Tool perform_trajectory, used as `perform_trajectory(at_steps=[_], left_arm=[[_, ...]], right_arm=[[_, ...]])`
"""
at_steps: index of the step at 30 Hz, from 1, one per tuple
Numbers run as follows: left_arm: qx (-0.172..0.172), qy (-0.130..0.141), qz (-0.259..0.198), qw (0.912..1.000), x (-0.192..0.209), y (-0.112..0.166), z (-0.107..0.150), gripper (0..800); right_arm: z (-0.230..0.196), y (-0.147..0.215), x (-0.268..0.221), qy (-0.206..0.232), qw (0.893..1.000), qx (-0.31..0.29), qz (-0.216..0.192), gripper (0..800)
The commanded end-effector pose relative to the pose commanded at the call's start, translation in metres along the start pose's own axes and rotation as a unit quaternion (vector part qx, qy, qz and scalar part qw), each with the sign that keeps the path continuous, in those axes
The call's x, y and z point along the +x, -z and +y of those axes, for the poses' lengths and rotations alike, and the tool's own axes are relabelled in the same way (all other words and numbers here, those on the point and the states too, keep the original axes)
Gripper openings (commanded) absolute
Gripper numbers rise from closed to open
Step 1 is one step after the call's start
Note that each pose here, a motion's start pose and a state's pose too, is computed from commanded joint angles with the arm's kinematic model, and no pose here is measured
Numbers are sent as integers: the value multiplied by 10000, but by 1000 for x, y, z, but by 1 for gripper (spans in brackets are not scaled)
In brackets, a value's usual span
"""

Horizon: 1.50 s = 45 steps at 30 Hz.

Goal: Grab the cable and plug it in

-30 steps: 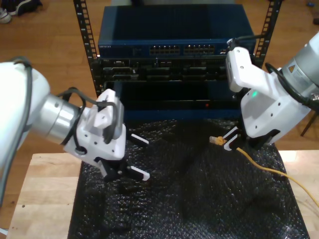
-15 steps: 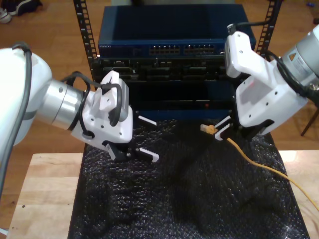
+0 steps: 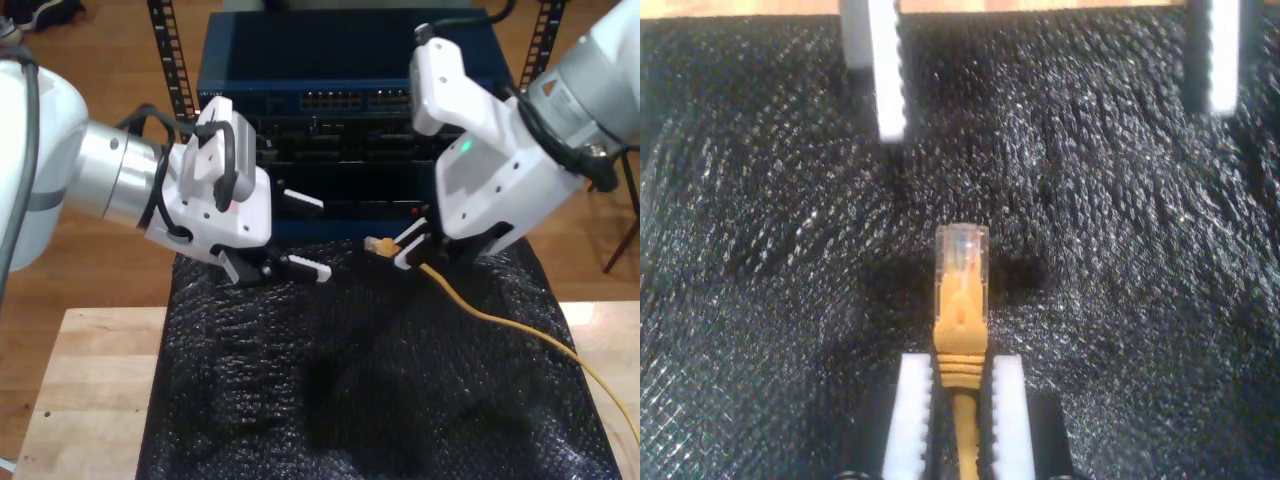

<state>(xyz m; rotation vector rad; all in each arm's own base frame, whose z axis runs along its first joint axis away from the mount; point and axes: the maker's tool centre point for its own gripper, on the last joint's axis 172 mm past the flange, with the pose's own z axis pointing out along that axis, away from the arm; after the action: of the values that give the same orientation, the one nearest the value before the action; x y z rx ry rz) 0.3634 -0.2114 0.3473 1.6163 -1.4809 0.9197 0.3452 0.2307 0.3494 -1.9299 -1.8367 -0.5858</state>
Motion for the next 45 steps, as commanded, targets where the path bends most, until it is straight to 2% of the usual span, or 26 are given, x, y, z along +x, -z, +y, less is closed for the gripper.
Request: perform_trajectory(at_steps=[6, 19, 25, 32, 45], left_arm=[[-224, 4, 161, 9996, 9, -4, 12, 733], [-335, 23, 255, 9991, 12, -6, 17, 639], [-329, -149, 300, 9989, 14, -6, 17, 639], [-422, -174, 471, 9978, 22, -7, 22, 629], [-446, -313, 483, 9973, 16, -10, 21, 547]], right_arm=[[1, -8, 2, 25, 10000, 45, -15, 6], [1, -9, 3, -14, 10000, 65, -12, 6], [0, -12, 2, -46, 9999, 107, -26, 6], [0, -12, 2, -46, 9999, 107, -26, 6], [-2, -11, 14, -75, 9997, 158, 178, 6]])
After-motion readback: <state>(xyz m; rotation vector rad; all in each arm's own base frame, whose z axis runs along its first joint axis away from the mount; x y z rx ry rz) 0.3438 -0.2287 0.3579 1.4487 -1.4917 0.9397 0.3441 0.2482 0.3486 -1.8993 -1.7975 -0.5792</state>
